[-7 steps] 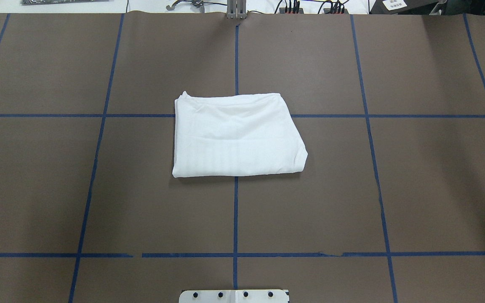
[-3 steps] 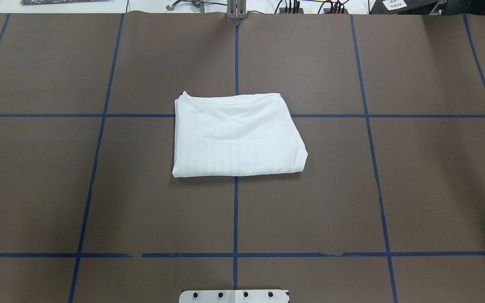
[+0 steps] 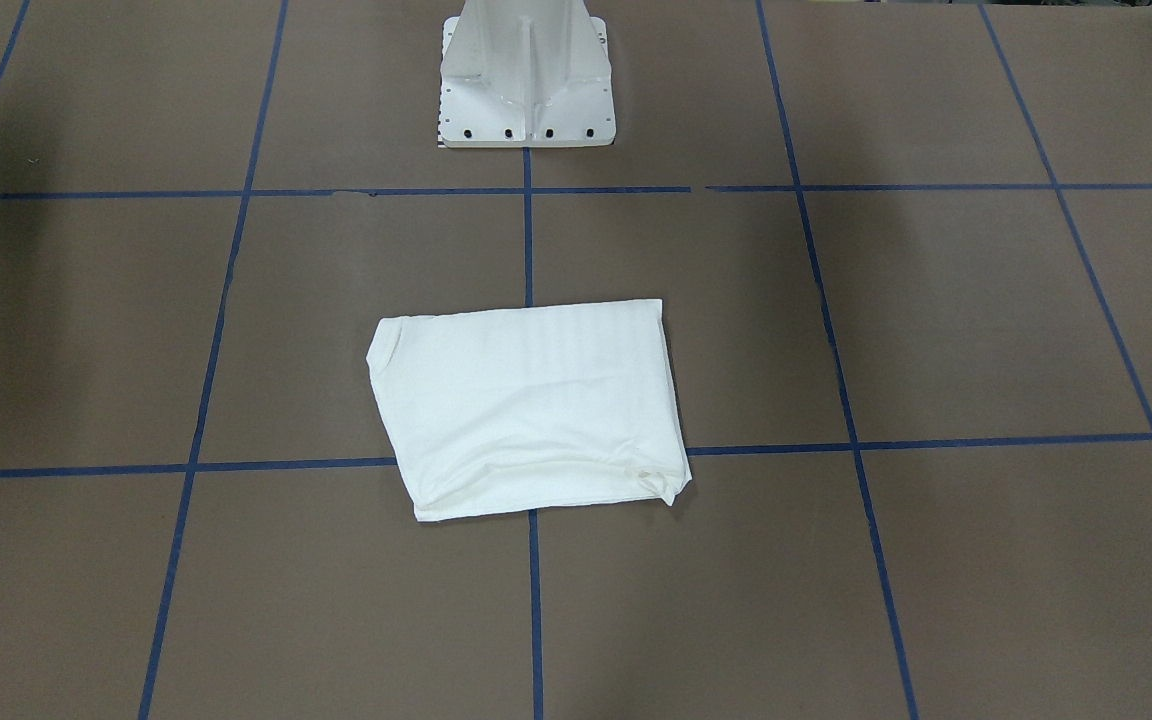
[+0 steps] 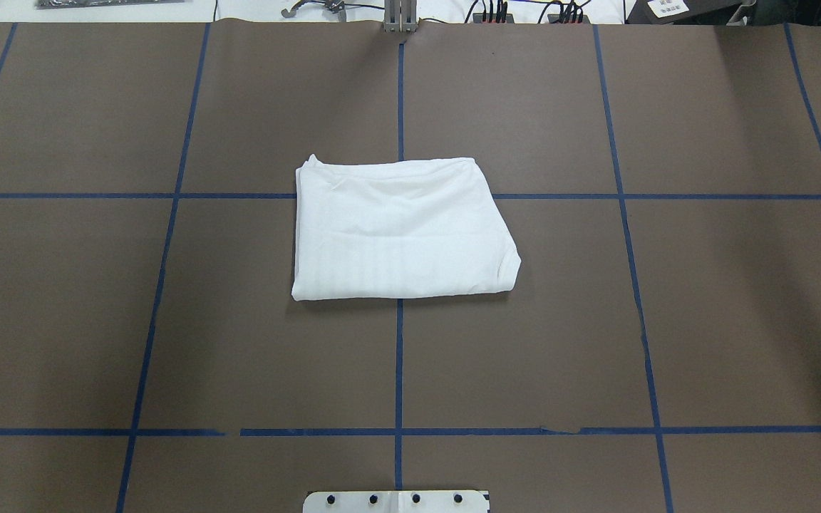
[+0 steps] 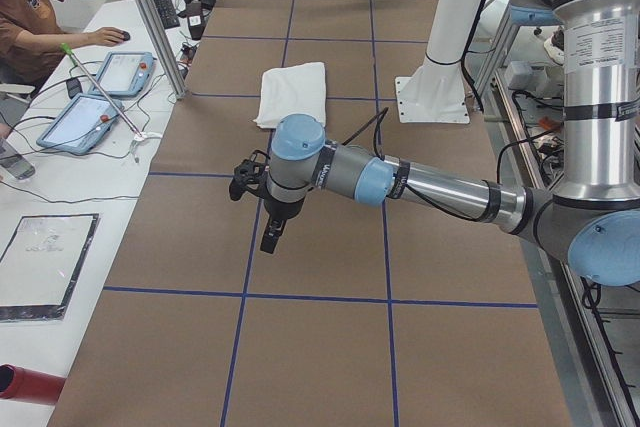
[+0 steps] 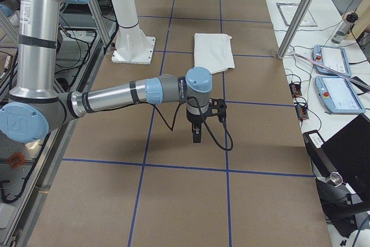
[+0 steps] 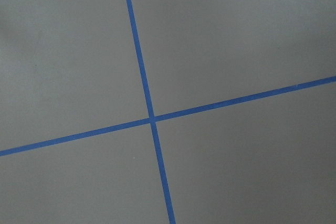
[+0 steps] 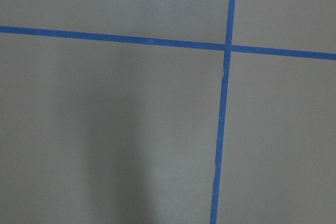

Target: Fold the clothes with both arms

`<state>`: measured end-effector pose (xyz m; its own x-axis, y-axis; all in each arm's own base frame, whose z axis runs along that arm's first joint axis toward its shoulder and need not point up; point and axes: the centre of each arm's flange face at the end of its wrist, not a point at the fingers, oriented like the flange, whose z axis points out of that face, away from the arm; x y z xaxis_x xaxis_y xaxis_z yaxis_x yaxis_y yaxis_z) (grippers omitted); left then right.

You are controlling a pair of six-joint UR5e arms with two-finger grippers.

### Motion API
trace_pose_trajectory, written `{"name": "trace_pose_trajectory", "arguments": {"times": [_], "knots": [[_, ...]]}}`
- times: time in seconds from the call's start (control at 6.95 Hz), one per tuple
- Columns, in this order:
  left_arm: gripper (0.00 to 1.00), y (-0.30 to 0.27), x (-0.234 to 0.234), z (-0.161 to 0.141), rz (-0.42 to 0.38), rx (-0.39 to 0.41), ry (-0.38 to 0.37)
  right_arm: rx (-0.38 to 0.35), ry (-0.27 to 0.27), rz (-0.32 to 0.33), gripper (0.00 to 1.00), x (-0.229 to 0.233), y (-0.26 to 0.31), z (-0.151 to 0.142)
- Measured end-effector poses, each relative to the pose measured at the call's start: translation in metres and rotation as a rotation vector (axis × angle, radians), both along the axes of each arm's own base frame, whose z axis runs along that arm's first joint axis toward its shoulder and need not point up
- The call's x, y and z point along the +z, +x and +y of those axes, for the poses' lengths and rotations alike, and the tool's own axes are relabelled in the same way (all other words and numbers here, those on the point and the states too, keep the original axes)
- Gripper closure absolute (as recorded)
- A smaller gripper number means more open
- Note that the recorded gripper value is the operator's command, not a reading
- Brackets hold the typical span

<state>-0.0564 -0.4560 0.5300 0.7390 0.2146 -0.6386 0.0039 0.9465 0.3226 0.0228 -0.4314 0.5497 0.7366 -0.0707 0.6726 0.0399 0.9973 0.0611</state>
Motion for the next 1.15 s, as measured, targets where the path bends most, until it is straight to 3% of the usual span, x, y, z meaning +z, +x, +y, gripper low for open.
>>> {"name": "trace_pose_trajectory", "arguments": {"times": [1.15], "knots": [[0.0, 0.0, -0.0065, 0.0, 0.0, 0.0, 0.012, 0.0, -0.006, 0.003, 0.0, 0.0034, 0.0001, -0.0005]]}}
